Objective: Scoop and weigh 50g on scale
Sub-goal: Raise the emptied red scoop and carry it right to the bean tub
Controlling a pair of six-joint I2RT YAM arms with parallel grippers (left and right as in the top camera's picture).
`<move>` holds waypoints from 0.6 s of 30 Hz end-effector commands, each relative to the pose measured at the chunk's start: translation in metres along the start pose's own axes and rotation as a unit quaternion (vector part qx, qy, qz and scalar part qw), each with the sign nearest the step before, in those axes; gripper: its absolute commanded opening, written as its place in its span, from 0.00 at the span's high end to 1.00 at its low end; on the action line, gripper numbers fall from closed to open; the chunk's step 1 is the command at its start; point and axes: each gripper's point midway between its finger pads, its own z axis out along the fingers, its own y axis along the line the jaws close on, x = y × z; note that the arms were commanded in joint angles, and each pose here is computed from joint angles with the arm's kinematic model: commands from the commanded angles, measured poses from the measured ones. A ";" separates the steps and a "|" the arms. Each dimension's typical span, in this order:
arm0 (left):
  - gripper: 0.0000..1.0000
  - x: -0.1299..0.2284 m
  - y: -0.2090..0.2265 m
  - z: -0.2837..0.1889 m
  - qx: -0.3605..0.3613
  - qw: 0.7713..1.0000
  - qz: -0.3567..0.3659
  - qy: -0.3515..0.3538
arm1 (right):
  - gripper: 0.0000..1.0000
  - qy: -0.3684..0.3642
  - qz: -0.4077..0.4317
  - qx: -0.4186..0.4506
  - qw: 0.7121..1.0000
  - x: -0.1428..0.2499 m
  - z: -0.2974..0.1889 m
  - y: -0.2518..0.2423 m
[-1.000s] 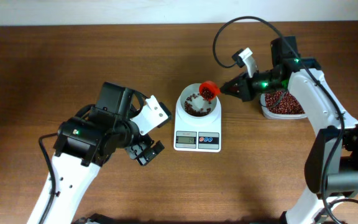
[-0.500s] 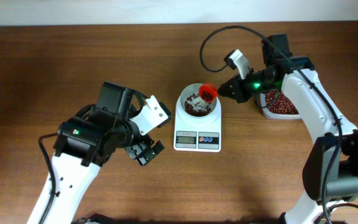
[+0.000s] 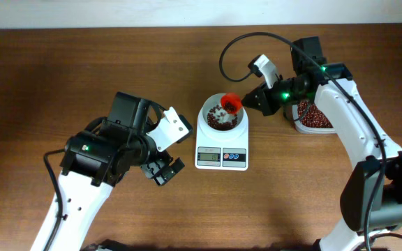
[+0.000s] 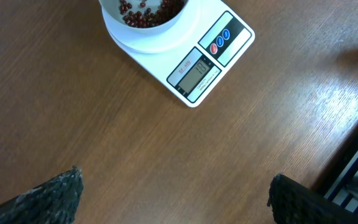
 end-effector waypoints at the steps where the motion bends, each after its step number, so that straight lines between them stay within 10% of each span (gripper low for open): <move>1: 0.01 -0.005 -0.001 -0.004 0.003 1.000 0.008 -0.011 | 0.96 -0.008 -0.013 0.038 0.999 -0.014 -0.006 0.002; 18: 0.01 -0.005 -0.001 -0.004 0.003 1.000 0.008 -0.011 | 0.96 0.015 -0.061 0.044 0.997 -0.012 -0.004 0.025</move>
